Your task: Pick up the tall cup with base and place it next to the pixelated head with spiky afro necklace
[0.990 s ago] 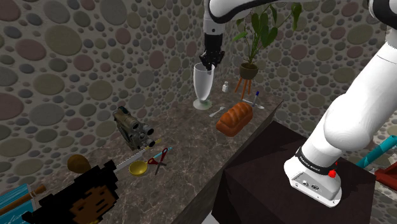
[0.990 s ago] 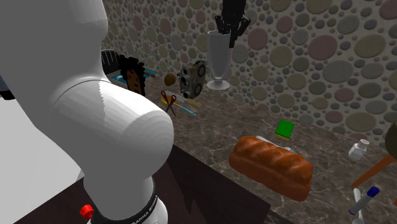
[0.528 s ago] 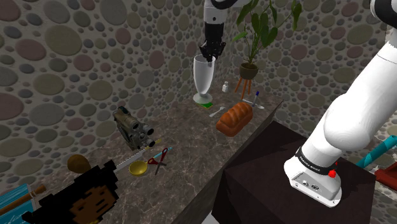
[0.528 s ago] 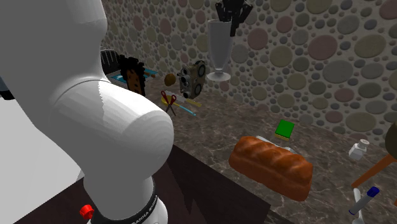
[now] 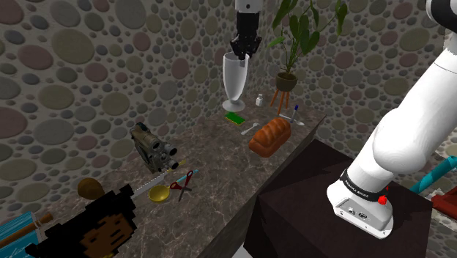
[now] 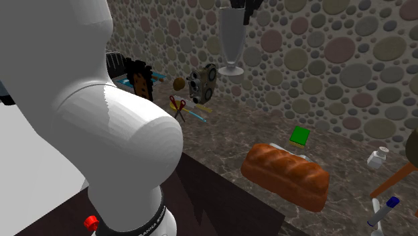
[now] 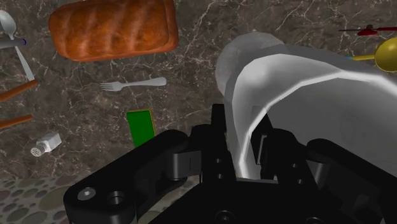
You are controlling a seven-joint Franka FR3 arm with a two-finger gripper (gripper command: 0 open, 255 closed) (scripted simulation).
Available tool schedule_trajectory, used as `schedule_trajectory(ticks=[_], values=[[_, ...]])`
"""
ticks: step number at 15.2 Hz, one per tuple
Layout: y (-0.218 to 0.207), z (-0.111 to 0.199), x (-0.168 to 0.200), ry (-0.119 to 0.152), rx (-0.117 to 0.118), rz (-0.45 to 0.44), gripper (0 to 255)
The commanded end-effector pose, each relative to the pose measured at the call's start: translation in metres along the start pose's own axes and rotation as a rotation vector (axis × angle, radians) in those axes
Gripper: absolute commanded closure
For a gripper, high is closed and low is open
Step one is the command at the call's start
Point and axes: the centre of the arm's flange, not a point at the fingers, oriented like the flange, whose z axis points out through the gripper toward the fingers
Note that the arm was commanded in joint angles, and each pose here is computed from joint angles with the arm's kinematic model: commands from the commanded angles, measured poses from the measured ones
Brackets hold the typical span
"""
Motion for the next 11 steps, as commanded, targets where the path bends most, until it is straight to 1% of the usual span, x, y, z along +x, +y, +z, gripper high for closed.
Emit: schedule_trajectory(ticks=[1,11], values=[[0.001,-0.006,0.000,0.001,0.000,0.000,255],[-0.126,-0.004,-0.038,0.001,0.000,0.000,255]])
